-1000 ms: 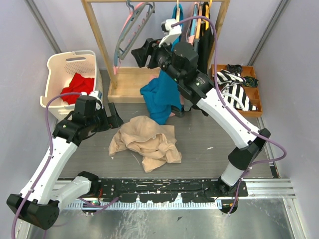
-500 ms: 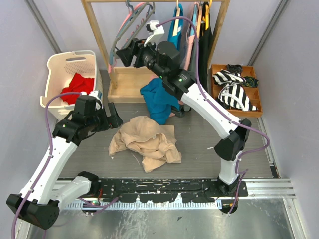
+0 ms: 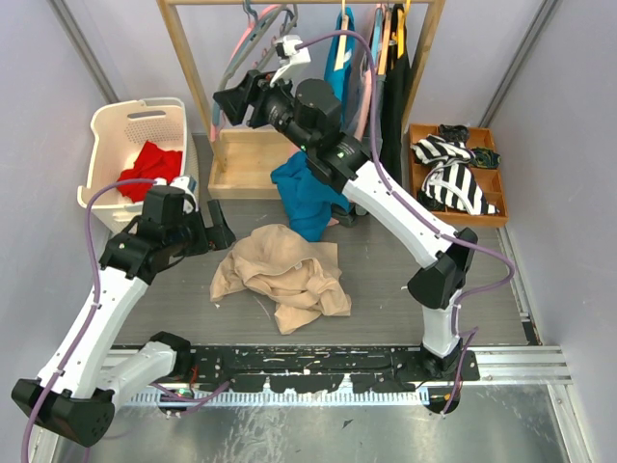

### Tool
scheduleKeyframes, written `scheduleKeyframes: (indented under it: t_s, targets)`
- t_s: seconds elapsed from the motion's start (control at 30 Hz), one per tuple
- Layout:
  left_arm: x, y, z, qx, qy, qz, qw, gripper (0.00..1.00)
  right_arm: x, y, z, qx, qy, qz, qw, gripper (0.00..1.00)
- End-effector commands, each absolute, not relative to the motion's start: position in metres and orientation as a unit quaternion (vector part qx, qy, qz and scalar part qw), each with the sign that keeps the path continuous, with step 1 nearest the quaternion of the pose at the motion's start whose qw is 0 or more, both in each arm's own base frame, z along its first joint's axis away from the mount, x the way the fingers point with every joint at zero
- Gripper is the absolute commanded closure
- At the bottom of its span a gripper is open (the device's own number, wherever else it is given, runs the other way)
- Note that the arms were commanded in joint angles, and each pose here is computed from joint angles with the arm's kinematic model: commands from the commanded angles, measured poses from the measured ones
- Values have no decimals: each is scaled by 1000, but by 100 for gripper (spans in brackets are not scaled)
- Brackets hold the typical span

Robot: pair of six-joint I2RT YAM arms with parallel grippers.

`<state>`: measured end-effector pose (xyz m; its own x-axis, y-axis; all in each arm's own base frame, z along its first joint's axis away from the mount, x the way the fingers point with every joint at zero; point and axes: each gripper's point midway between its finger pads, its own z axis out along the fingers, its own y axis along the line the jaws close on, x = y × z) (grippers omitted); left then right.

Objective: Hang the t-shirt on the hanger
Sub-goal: Pick up the hanger from the clothesline.

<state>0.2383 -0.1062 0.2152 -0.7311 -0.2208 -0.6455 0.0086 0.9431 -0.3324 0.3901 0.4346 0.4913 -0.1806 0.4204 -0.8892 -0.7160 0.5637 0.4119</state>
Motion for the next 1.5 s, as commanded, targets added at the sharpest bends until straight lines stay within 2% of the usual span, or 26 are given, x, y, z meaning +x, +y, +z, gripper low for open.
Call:
scheduleKeyframes:
  t_s: [0.0, 0.33, 0.6, 0.73, 0.87, 1.17, 1.47]
  targets:
    - [240, -102, 232, -55, 908, -156, 385, 2, 387, 433, 531, -100, 578, 475, 656, 36]
    - [238, -97, 235, -57, 907, -153, 389, 2, 399, 436, 527, -84, 584, 465, 660, 50]
    - [238, -97, 234, -58, 906, -156, 389, 2, 395, 430, 534, -84, 581, 460, 666, 70]
    - [237, -97, 234, -58, 906, -156, 389, 2, 393, 425, 537, -83, 580, 457, 670, 76]
    - [237, -97, 235, -58, 906, -157, 390, 2, 389, 418, 542, -82, 578, 452, 674, 89]
    - [236, -98, 235, -59, 905, -160, 389, 2, 374, 399, 562, -89, 567, 444, 688, 99]
    - [235, -98, 237, -62, 904, -163, 391, 2, 357, 395, 579, -109, 550, 460, 688, 99]
